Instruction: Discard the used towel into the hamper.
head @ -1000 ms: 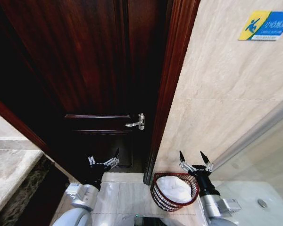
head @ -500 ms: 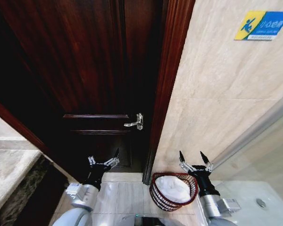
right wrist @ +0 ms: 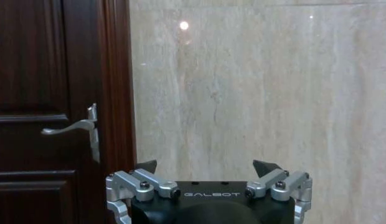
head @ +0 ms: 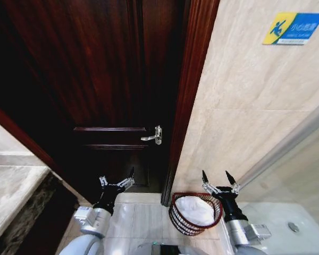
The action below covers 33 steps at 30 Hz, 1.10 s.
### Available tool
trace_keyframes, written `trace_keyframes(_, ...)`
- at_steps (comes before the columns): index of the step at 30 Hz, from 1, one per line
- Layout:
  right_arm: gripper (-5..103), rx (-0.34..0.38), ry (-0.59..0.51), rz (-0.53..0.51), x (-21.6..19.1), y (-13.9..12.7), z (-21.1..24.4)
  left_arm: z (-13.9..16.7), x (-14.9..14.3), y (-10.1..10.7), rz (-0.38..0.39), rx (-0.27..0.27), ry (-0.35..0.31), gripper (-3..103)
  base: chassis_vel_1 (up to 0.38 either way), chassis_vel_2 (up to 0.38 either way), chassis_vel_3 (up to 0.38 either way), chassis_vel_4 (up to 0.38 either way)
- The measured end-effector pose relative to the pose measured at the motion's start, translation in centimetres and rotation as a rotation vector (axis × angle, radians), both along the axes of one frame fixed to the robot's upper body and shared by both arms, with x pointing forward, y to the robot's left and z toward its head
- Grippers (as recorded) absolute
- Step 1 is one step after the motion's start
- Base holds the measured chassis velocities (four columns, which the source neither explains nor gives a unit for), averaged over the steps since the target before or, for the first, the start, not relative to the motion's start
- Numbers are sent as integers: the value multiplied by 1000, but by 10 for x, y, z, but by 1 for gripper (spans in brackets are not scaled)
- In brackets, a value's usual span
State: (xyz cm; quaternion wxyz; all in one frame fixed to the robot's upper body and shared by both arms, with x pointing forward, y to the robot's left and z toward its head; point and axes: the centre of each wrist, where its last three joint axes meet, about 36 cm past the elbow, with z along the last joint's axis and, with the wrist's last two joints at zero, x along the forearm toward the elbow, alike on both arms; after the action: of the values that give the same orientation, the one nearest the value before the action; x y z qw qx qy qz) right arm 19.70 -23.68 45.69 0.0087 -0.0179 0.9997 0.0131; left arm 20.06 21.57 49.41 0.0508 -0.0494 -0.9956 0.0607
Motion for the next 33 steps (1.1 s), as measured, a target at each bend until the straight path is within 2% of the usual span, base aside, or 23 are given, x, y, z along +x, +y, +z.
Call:
trace_keyframes(20,100,0,0,0,0,0,0,0,0,0,0,0,0,100,239,-237,-230,236)
trace_keyframes(33,100,0,0,0,0,0,0,0,0,0,0,0,0,100,139,-144,-147,142)
